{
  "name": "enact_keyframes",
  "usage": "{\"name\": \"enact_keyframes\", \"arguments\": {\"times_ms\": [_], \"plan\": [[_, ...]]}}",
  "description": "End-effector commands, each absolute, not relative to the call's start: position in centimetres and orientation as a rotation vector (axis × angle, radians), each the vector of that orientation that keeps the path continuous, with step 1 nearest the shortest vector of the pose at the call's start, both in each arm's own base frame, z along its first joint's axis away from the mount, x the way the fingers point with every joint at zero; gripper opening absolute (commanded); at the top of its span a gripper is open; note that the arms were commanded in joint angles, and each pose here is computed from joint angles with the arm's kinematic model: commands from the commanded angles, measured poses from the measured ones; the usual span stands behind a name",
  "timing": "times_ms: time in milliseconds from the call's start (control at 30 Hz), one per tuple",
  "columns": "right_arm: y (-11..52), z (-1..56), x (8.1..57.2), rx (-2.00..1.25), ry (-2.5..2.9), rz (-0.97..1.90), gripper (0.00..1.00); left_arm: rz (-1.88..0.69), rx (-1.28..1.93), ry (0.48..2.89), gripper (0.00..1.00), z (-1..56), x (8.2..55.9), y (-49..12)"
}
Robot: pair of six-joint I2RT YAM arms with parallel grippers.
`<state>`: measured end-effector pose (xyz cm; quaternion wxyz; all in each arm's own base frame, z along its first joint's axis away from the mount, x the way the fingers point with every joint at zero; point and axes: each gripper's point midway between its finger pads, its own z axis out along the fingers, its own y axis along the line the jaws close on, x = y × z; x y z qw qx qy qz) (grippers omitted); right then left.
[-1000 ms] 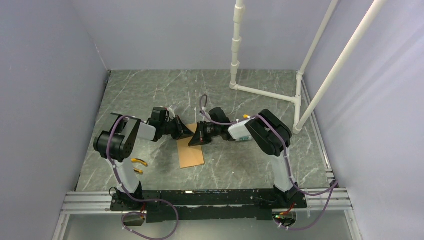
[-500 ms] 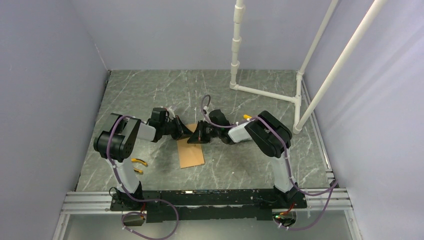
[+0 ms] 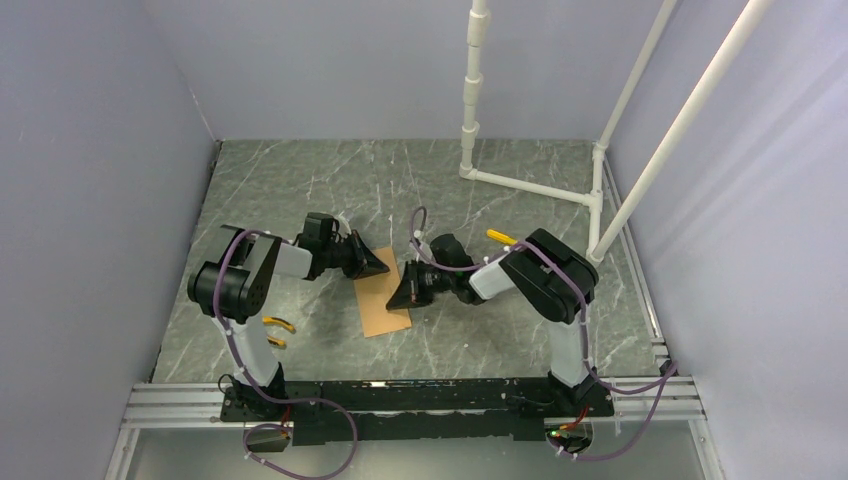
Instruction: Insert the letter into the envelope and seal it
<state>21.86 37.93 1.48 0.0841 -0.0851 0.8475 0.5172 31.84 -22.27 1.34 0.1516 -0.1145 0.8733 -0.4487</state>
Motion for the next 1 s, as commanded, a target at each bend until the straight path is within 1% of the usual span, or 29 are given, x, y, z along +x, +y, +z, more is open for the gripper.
{"name": "enact_keyframes", "arguments": {"times_ms": [0, 100, 200, 400, 600, 700, 867, 967], "plan": [[34.4, -2.7, 17.9, -0.288, 2.749, 1.364, 0.00, -0.911, -0.506, 2.792, 0.02, -6.4, 27.4, -17.7], [34.3, -2.4, 18.3, -0.295, 2.739, 1.329, 0.00, -0.912, -0.501, 2.795, 0.02, -6.4, 27.4, -17.7], [35.1, -2.4, 19.7, -0.268, 2.716, 1.317, 0.00, -0.913, -0.499, 2.796, 0.02, -6.4, 27.4, -17.7], [38.5, -1.8, 23.5, -0.190, 2.606, 1.404, 0.00, -0.914, -0.493, 2.804, 0.02, -6.5, 27.1, -17.7], [39.9, -1.3, 26.2, -0.110, 2.541, 1.454, 0.00, -0.939, -0.501, 2.807, 0.02, -6.7, 26.8, -17.8], [39.8, -0.8, 26.0, -0.109, 2.522, 1.493, 0.00, -0.939, -0.501, 2.810, 0.02, -6.7, 26.6, -17.8], [38.4, 0.3, 23.8, -0.168, 2.502, 1.534, 0.00, -0.937, -0.494, 2.811, 0.03, -6.6, 26.7, -17.8], [37.7, 2.3, 22.5, -0.223, 2.435, 1.582, 0.00, -0.937, -0.489, 2.808, 0.02, -6.5, 26.7, -17.8]]}}
